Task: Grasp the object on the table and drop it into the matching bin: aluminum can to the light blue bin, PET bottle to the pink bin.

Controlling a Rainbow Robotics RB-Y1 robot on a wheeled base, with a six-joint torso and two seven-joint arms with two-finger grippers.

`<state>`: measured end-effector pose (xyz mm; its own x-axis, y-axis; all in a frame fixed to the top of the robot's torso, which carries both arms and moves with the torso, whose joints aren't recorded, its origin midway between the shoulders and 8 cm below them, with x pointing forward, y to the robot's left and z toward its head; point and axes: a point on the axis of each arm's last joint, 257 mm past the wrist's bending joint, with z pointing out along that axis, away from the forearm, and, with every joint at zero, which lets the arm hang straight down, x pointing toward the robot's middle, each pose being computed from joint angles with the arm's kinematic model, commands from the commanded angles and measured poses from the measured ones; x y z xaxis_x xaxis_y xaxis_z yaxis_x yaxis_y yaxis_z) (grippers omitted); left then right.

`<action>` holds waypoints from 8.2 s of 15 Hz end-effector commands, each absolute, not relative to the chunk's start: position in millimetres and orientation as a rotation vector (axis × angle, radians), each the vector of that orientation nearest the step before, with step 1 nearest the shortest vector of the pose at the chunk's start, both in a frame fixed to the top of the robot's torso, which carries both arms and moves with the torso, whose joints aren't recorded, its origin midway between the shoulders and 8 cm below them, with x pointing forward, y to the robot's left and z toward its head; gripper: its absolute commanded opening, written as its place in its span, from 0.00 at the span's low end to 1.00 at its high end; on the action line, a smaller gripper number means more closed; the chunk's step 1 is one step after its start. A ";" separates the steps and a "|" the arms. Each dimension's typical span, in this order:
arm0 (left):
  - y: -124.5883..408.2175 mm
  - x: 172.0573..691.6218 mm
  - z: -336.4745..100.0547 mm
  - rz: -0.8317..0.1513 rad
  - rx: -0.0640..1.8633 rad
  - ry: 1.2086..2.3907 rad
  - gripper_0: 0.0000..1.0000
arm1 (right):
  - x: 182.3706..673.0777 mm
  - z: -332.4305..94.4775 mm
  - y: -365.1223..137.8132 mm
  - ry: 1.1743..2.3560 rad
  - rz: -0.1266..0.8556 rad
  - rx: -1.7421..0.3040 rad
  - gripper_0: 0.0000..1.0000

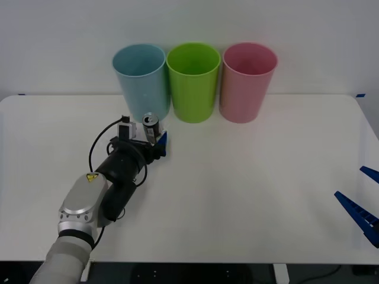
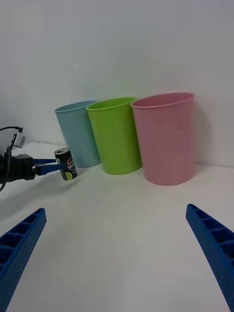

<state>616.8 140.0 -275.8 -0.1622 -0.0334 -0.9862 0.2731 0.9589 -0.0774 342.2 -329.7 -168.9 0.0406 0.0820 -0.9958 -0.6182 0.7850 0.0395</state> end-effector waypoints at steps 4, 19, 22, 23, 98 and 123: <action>137.9 642.0 -278.7 -0.228 0.181 1.754 1.00 | 342.3 -168.9 -329.7 1.441 0.567 -0.465 1.00; 134.2 649.5 -278.7 -0.190 0.194 1.763 0.00 | 342.3 -168.9 -329.7 1.441 0.567 -0.465 1.00; 130.7 648.6 -279.5 -0.200 0.193 1.765 0.00 | 342.3 -168.9 -329.7 1.441 0.567 -0.465 1.00; 128.5 648.4 -278.8 -0.206 0.192 1.763 0.00 | 342.3 -168.9 -329.7 1.441 0.567 -0.465 1.00; 153.7 744.9 -14.5 -0.282 0.096 1.452 0.99 | 342.3 -168.9 -329.7 1.441 0.567 -0.465 1.00; 204.2 689.2 -11.5 -0.424 0.102 1.378 1.00 | 342.3 -168.9 -329.7 1.441 0.567 -0.465 1.00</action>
<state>694.7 198.9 -9.7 0.1292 -0.2320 -0.9641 0.3464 0.9215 -0.1754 342.3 -329.7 -168.9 0.0407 0.0820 -0.9958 -0.6182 0.7850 0.0394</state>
